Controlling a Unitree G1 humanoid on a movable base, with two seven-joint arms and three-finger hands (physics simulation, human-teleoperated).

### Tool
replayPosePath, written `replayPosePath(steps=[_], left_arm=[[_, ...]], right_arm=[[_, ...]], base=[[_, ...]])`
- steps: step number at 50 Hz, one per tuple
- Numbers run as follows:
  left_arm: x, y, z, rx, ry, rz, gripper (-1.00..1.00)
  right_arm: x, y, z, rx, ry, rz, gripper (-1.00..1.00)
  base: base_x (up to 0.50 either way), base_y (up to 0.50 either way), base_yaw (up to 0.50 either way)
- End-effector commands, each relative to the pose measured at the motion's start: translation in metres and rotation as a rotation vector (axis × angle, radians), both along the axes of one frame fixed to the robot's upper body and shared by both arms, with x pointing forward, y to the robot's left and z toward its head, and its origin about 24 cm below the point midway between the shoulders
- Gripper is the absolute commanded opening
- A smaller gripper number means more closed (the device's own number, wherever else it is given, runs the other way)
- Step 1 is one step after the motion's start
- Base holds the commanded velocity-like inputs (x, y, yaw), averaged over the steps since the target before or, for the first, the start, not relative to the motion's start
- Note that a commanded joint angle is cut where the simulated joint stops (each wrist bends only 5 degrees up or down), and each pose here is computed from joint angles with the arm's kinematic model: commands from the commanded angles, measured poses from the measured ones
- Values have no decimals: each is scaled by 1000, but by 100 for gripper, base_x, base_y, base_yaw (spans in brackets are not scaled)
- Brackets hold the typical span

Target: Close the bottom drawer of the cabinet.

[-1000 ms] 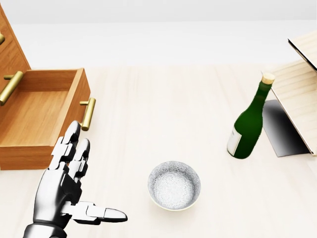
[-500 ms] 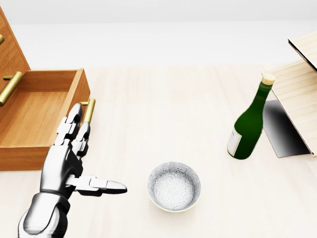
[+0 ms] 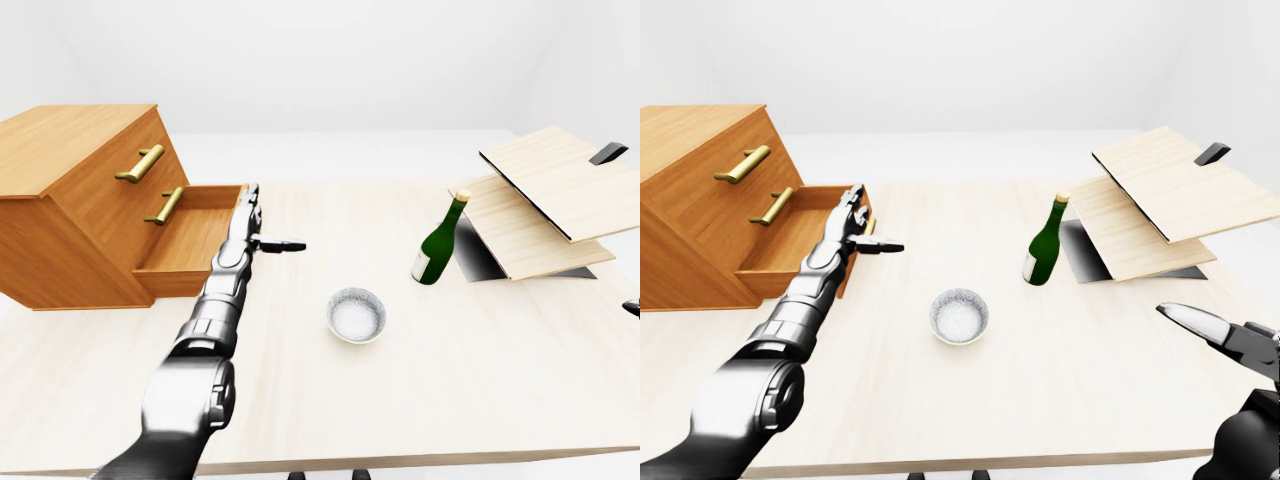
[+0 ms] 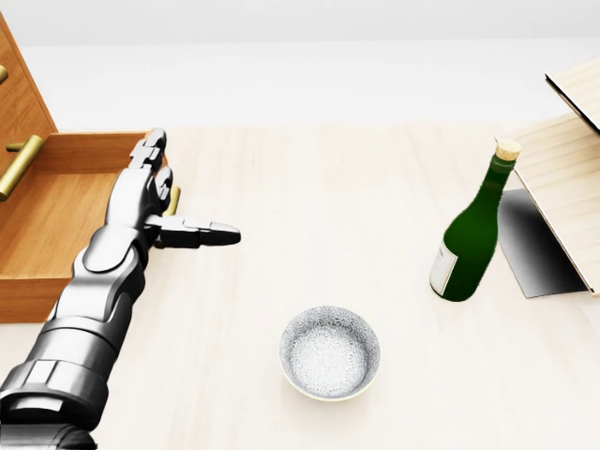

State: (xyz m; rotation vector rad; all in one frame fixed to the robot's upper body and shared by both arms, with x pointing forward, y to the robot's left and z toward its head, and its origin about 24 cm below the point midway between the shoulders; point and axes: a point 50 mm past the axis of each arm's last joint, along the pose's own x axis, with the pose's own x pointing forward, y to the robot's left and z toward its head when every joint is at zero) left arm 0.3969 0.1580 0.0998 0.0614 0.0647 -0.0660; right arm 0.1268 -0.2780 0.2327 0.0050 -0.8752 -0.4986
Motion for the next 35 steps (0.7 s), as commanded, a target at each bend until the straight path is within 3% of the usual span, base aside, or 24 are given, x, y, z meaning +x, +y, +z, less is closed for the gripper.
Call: replayPosePath(steps=[1,5,6,8,10,12,13,19,35], left_arm=[[17,-1,15,-4,138,40,100],[20,-2,21,58,176,54,100],[19,-3,19,74,185,27,100],[18,-4,16,23,237,11,100],[18,-2,17,26,234,17,100],[18,2,16,128,234,43,100],[18,-1,17,95,237,-1,100],[13,-4,0,118,280,-34,100],[-1,4,-32,121,364,-3,100]], right_arm=[[3,0,-5,6,23,8,100],[3,1,-3,5,15,10,100],[4,1,-4,7,18,11,100],[4,1,-5,8,22,13,100],[3,1,-4,8,21,13,100],[3,1,-4,6,21,9,100],[2,0,-4,11,15,11,100],[2,1,-5,8,21,14,100],[6,2,-5,6,26,17,100]], base=[[0,0,0],[0,0,0],[0,0,0],[0,0,0],[0,0,0],[0,0,0],[0,0,0],[0,0,0],[0,0,0]])
